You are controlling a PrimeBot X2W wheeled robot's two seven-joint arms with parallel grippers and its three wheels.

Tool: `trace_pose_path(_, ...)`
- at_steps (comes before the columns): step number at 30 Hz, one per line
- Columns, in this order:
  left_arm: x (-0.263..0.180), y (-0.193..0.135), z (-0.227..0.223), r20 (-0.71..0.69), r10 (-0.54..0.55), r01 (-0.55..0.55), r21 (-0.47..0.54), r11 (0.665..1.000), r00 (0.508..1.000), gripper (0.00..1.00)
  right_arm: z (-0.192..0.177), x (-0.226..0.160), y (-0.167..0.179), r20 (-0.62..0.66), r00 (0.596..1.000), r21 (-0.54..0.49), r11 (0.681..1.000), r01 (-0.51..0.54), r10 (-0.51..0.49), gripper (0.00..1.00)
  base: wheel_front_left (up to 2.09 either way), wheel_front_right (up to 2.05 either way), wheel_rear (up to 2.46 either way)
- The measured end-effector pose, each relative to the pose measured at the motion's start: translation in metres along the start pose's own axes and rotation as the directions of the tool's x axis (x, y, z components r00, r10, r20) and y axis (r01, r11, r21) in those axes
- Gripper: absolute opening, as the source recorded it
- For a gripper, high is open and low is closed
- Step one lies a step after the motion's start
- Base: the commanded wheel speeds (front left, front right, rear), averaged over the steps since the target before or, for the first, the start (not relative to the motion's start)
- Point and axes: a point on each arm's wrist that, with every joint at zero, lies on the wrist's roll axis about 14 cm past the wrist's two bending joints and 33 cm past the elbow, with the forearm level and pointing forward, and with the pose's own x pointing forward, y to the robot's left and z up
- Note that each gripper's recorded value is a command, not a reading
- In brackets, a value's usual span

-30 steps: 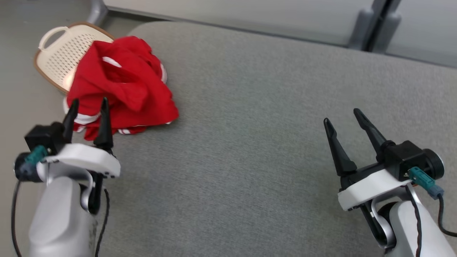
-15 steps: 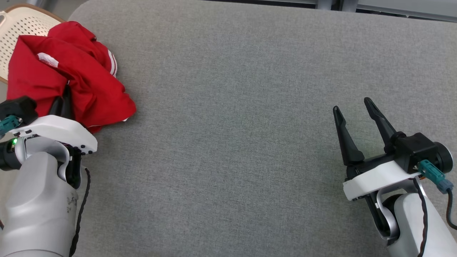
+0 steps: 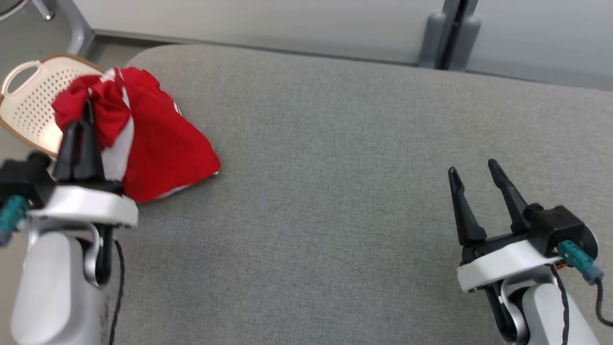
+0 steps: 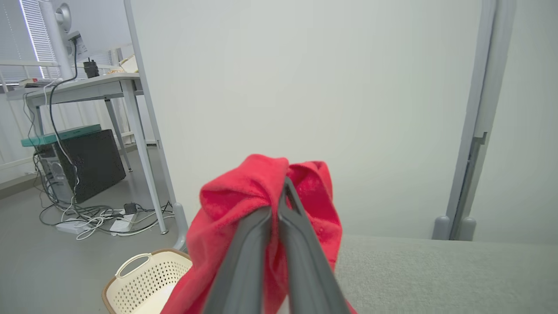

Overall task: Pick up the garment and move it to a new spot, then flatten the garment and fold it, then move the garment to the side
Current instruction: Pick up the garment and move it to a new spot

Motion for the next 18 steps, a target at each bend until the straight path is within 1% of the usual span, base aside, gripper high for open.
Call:
trace_pose_path(3,-0.02,-0.011,0.008,0.03,-0.033,0.033,0.001,0.999,0.999,0.0,0.009,-0.01,0.008,0.02,1.0,-0.005,1.0,-0.003,0.003,1.0,0.0,0.0,0.0)
trace_pose_path(5,-0.034,-0.023,0.007,0.026,-0.071,0.071,0.009,0.997,0.997,0.0,0.016,-0.017,0.012,0.035,0.999,-0.006,1.0,-0.001,0.001,1.0,0.0,0.0,0.0)
trace_pose_path(8,-0.047,-0.057,-0.003,-0.022,-0.156,0.156,-0.018,0.988,0.987,0.0,0.027,-0.03,0.002,0.065,0.997,-0.01,0.999,0.04,-0.039,1.0,0.0,0.0,0.0)
trace_pose_path(12,-0.049,-0.105,0.003,-0.013,-0.278,0.277,-0.058,0.959,0.96,0.0,0.034,-0.043,-0.007,0.083,0.993,-0.015,0.997,0.08,-0.078,1.0,0.0,0.0,0.0)
trace_pose_path(13,-0.049,-0.105,0.003,-0.013,-0.278,0.277,-0.058,0.959,0.96,0.0,0.034,-0.043,-0.007,0.083,0.993,-0.015,0.997,0.08,-0.078,1.0,0.0,0.0,0.0)
trace_pose_path(15,-0.051,-0.134,0.001,-0.023,-0.353,0.35,-0.084,0.933,0.935,0.0,0.036,-0.05,-0.016,0.09,0.99,-0.017,0.994,0.111,-0.109,1.0,0.0,0.0,0.0)
trace_pose_path(18,-0.054,-0.182,-0.001,-0.02,-0.472,0.466,-0.123,0.876,0.881,0.0,0.038,-0.06,-0.03,0.095,0.983,-0.017,0.987,0.16,-0.158,1.0,0.0,0.0,0.0)
